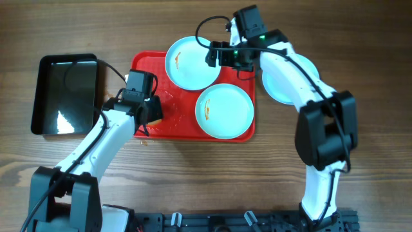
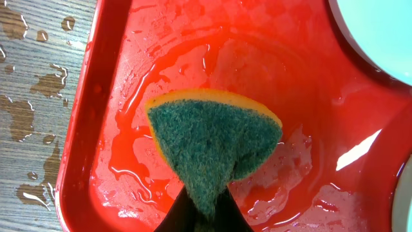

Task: Clean dirty plates on tray and stack at the side
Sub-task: 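Move the right gripper back and grasp the lower-left plate's rim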

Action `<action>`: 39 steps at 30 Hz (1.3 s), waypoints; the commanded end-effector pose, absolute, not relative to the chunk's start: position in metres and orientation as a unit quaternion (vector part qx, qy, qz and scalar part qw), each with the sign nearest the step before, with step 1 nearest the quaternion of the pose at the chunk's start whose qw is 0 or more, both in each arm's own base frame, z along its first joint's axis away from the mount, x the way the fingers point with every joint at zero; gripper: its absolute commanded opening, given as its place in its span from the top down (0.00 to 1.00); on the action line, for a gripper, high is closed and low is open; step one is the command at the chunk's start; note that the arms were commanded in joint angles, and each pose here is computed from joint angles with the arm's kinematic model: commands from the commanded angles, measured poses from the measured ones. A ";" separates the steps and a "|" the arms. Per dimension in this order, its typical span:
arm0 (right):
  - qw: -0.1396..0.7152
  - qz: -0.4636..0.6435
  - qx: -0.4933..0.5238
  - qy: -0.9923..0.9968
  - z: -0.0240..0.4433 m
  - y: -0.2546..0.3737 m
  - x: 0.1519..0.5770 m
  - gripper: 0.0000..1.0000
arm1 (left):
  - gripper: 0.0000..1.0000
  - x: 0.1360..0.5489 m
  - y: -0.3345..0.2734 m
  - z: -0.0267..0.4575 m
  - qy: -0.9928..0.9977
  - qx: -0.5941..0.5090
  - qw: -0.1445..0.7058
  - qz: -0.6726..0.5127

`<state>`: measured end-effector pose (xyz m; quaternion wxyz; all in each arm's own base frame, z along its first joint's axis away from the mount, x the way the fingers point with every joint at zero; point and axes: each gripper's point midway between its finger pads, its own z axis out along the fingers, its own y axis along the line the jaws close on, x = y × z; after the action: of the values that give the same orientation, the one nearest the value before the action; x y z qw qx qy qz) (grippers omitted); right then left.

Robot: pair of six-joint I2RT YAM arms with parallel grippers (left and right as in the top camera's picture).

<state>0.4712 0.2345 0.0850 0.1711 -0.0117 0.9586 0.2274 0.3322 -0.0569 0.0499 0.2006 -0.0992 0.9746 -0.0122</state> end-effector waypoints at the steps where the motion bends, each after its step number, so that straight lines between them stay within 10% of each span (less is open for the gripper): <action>1: 0.187 0.214 0.025 0.958 0.070 0.240 0.485 0.04 | 0.96 0.331 -0.059 0.047 0.975 -0.103 0.196 -0.017; 12: 0.197 0.153 0.075 0.965 0.030 0.222 0.498 0.28 | 0.96 0.332 -0.059 0.048 0.975 -0.103 0.198 -0.018; 20: 0.191 0.155 0.078 0.966 0.017 0.224 0.500 0.64 | 0.96 0.332 -0.060 0.048 0.975 -0.103 0.198 -0.019; 39: 0.146 0.252 0.039 0.956 0.013 0.270 0.484 0.96 | 0.96 0.332 -0.064 0.047 0.975 -0.101 0.195 -0.030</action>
<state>0.4962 0.2450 0.0184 0.1750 0.0612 0.9601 0.2093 0.3322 -0.0610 0.0498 0.1988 -0.0970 0.9749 -0.0236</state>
